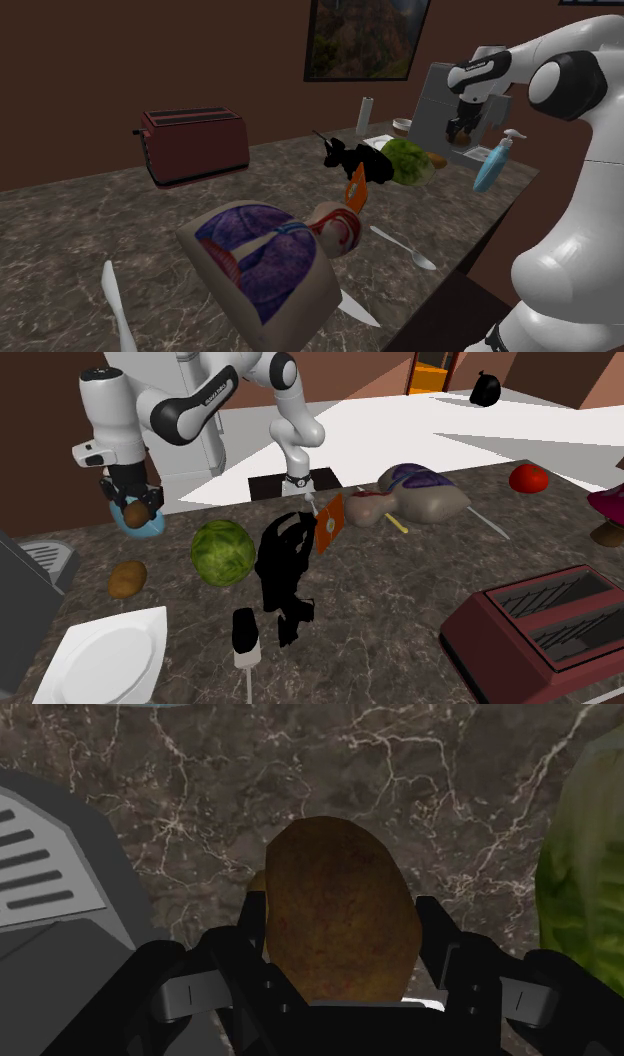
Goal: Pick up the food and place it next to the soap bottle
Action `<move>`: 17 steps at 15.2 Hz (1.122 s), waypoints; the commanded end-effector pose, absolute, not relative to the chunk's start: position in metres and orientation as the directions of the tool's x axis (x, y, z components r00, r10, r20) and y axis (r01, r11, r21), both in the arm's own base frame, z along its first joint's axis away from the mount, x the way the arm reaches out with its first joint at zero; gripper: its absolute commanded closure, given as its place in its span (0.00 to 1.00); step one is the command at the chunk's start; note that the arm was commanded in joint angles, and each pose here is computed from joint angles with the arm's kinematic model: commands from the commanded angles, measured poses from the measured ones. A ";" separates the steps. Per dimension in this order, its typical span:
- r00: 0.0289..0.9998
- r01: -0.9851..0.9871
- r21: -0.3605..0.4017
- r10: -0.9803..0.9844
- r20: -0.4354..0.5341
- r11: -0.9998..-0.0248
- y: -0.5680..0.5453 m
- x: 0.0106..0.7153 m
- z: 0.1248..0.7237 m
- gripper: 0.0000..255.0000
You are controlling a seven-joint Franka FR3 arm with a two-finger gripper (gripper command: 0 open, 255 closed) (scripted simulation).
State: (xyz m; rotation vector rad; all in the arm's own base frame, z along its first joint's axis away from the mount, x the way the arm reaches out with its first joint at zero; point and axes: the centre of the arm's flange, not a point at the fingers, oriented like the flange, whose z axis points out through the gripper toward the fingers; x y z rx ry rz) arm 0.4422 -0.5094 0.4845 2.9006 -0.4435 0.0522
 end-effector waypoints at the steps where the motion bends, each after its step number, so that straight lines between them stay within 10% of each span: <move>1: 0.954 -0.299 0.198 -0.292 0.066 -0.933 -0.510 0.443 0.474 1.00; 17: 0.954 -0.299 0.198 -0.292 0.066 -0.933 -0.510 0.443 0.389 1.00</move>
